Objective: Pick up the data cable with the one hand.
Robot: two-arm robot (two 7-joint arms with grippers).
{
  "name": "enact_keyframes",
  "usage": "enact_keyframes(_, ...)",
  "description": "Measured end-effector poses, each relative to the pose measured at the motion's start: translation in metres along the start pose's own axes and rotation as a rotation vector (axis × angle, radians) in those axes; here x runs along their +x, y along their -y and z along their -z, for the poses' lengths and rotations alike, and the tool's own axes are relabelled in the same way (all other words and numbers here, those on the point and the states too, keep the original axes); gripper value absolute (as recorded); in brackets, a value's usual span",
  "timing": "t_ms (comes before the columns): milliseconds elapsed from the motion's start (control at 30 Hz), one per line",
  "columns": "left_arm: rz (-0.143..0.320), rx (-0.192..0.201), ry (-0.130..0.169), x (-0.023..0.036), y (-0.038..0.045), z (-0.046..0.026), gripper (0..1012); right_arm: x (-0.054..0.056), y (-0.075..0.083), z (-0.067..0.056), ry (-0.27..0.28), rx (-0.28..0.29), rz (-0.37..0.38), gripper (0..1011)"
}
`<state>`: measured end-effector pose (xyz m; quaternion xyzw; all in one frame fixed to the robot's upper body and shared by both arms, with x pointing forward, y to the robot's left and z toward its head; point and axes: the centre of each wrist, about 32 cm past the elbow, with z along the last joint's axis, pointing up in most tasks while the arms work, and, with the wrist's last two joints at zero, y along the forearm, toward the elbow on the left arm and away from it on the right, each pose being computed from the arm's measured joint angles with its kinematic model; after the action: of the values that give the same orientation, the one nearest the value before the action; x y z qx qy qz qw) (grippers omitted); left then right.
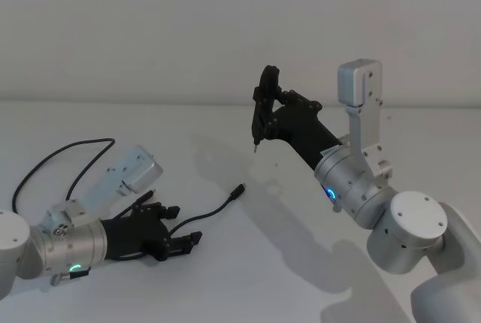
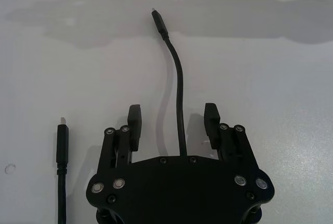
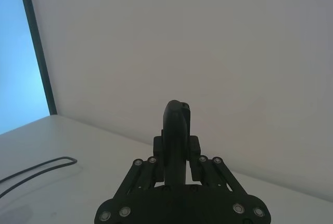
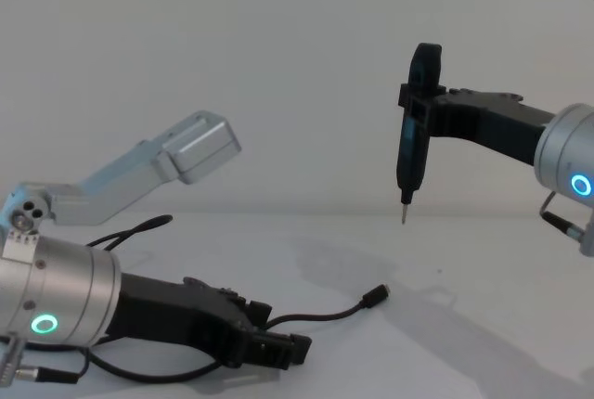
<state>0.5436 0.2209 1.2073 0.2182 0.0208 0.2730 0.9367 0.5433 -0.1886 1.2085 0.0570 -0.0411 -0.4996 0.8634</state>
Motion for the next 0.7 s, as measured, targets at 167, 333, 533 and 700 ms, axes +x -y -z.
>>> enact_keyframes(167,-0.002,0.001,0.000,0.0001,-0.0002,0.0003,660,0.0000,0.0001,0.0001,0.000,0.000,0.000,275)
enact_keyframes(333,-0.003,0.002,0.000,0.0001,-0.0005,0.0006,629,0.0000,0.0001,0.0001,0.000,0.000,0.000,274)
enact_keyframes(533,-0.003,0.002,-0.001,0.0001,-0.0005,0.0008,587,0.0000,0.0002,0.0001,0.000,0.000,0.000,275)
enact_keyframes(700,-0.004,0.003,-0.001,0.0001,-0.0007,0.0011,557,0.0000,0.0002,0.0001,0.000,0.000,0.000,275)
